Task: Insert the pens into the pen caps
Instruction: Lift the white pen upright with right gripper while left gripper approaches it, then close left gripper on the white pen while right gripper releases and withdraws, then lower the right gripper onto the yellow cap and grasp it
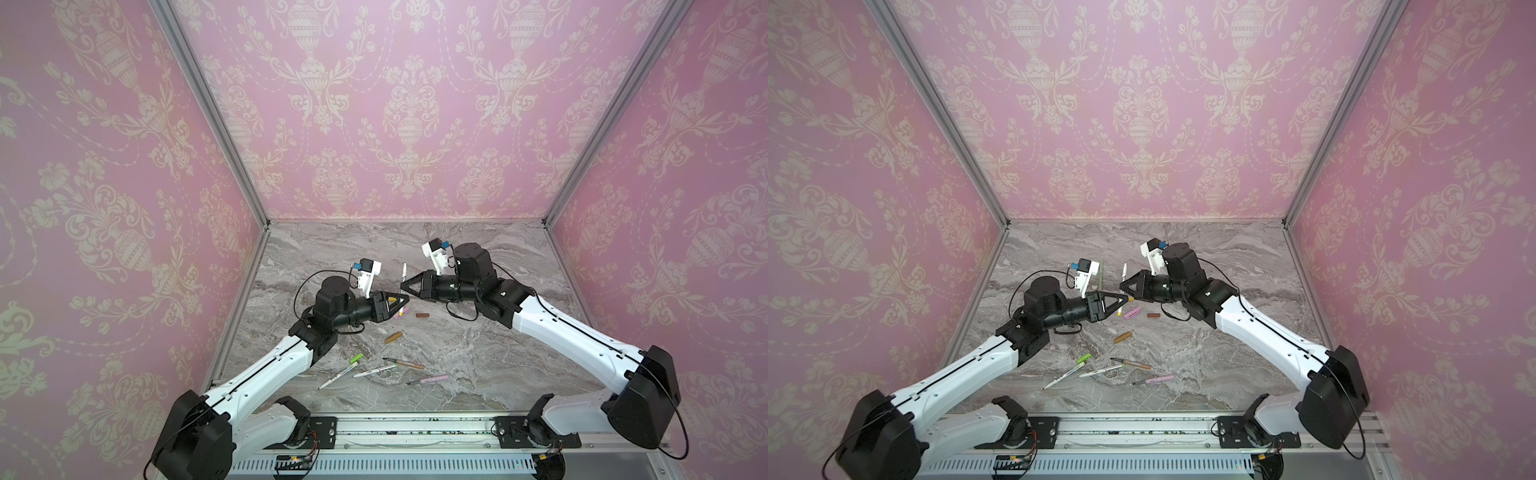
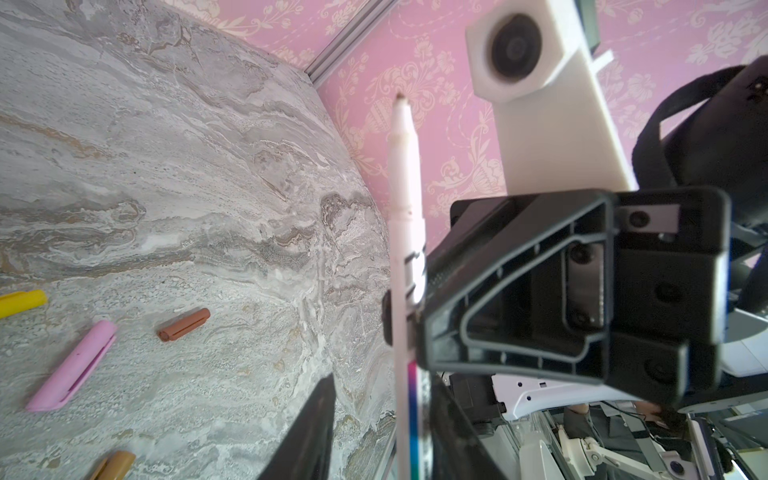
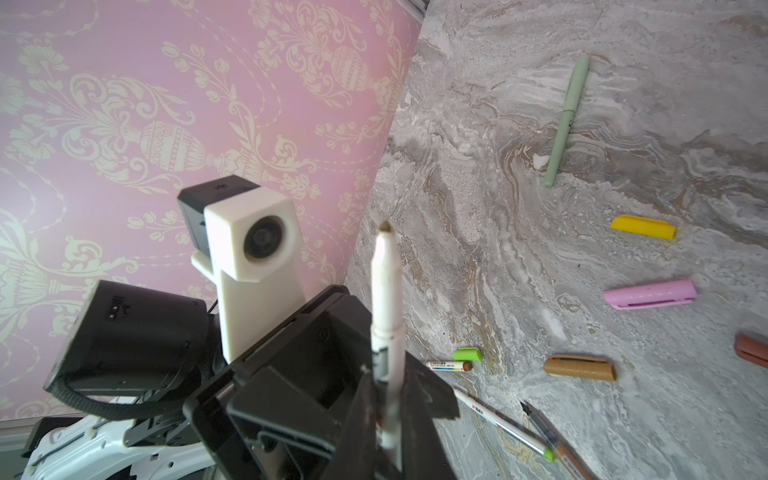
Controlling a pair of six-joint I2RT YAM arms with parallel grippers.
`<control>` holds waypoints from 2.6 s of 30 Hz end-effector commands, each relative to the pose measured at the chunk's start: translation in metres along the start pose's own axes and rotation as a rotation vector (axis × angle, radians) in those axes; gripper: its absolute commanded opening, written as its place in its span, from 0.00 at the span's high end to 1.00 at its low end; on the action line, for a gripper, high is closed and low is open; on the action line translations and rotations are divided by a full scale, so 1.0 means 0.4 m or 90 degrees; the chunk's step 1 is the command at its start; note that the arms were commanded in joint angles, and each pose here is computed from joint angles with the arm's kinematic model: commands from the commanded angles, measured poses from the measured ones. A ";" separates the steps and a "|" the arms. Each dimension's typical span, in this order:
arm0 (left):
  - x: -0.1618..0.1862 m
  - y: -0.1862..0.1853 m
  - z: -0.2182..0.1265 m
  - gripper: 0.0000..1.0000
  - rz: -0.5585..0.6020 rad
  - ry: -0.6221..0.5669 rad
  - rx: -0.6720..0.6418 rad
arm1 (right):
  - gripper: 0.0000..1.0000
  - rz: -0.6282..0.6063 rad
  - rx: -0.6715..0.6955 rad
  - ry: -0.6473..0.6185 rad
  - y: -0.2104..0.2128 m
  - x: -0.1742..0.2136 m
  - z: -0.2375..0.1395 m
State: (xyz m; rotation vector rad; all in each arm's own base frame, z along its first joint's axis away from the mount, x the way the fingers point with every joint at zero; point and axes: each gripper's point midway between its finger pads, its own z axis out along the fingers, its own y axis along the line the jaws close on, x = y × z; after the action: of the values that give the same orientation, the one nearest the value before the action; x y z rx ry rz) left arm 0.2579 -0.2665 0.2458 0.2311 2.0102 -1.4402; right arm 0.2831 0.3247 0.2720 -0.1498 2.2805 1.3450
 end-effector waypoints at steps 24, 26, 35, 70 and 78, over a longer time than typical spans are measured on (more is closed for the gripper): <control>-0.008 0.291 -0.216 1.00 -0.020 -0.099 -0.484 | 0.46 -0.168 0.299 0.111 -0.109 -0.041 0.025; -0.010 0.302 -0.237 1.00 -0.024 -0.118 -0.501 | 0.43 -0.132 0.330 0.126 -0.136 -0.044 0.059; 0.002 0.328 -0.268 1.00 -0.043 -0.162 -0.510 | 0.41 0.080 0.390 0.104 -0.269 -0.049 0.250; 0.010 0.376 -0.276 1.00 -0.079 -0.162 -0.498 | 0.27 -0.262 0.368 0.458 -0.550 0.066 0.399; 0.008 0.380 -0.273 1.00 -0.087 -0.164 -0.495 | 0.31 -0.253 0.369 0.480 -0.565 0.112 0.406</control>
State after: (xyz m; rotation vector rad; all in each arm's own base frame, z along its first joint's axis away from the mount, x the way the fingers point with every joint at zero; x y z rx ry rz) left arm 0.2879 -0.1104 0.1532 -0.3899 2.2044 -0.6047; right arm 0.3957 0.3548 0.0306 -0.9329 2.8478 0.4081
